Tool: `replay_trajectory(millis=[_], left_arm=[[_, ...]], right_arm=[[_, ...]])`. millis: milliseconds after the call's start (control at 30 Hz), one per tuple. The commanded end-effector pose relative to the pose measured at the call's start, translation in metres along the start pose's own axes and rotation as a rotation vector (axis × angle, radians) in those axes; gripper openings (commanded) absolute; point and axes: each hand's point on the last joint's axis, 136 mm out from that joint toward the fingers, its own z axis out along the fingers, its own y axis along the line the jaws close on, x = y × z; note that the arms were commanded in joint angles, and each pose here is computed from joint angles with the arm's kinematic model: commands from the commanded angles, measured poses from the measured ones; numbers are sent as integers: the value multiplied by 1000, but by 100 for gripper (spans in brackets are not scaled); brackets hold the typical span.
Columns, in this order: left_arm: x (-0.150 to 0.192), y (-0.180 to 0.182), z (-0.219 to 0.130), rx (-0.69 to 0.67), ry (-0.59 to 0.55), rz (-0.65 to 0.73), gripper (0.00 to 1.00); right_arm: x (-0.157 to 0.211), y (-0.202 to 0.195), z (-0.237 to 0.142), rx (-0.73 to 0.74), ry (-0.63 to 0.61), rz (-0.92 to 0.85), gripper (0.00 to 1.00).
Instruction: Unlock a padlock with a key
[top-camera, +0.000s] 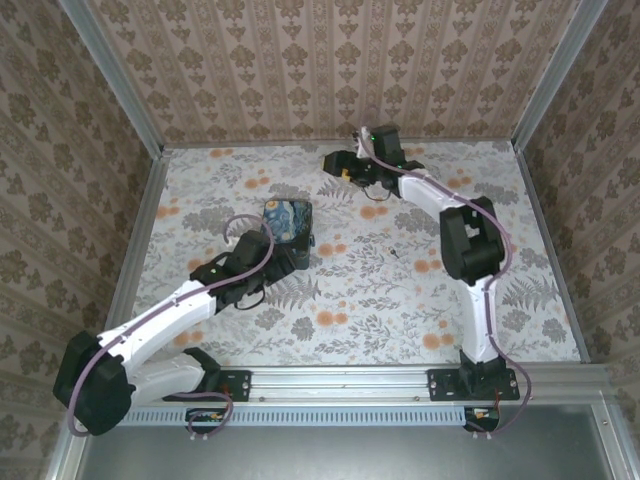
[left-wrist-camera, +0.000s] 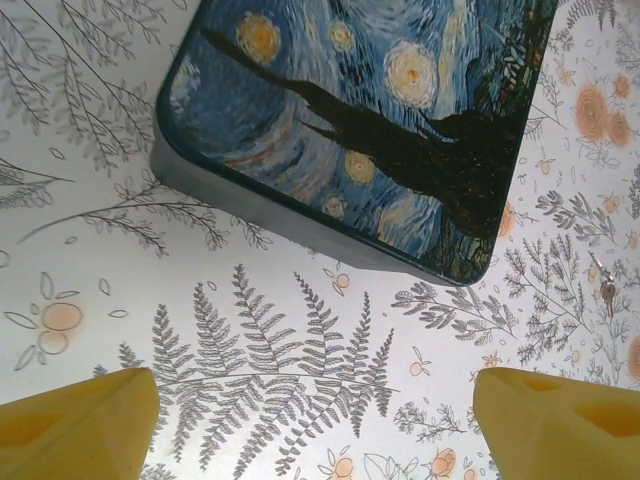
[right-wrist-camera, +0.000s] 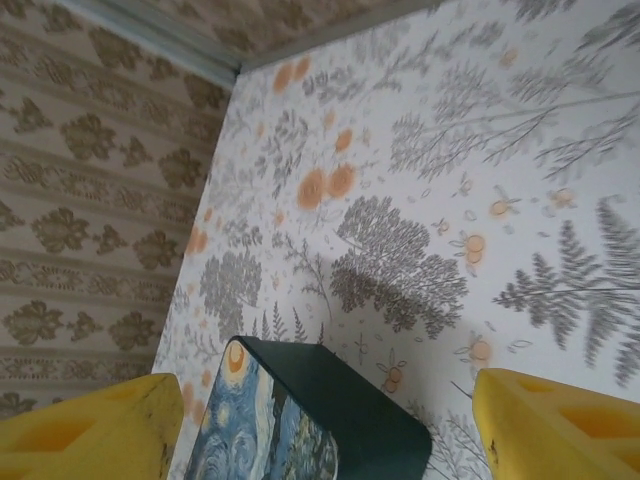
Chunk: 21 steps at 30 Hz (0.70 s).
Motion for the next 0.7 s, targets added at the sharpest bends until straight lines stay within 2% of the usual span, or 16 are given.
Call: replay_trajectory(millis=[0,233,400,667], left_arm=[[-2,-4,8,24,-24,-65,91],[-13,-4,29,72,-33,-124,92],[-36,-4,42,96,-51,-153,93],[-64,-3,58,98,-58,-142,93]], right_arm=[[20,17,27,-36,117,45,76],[42,22,71,-51,202,46,75],[58,20,90,-60,249,72,73],[78,39,87,-114,282,66,65]])
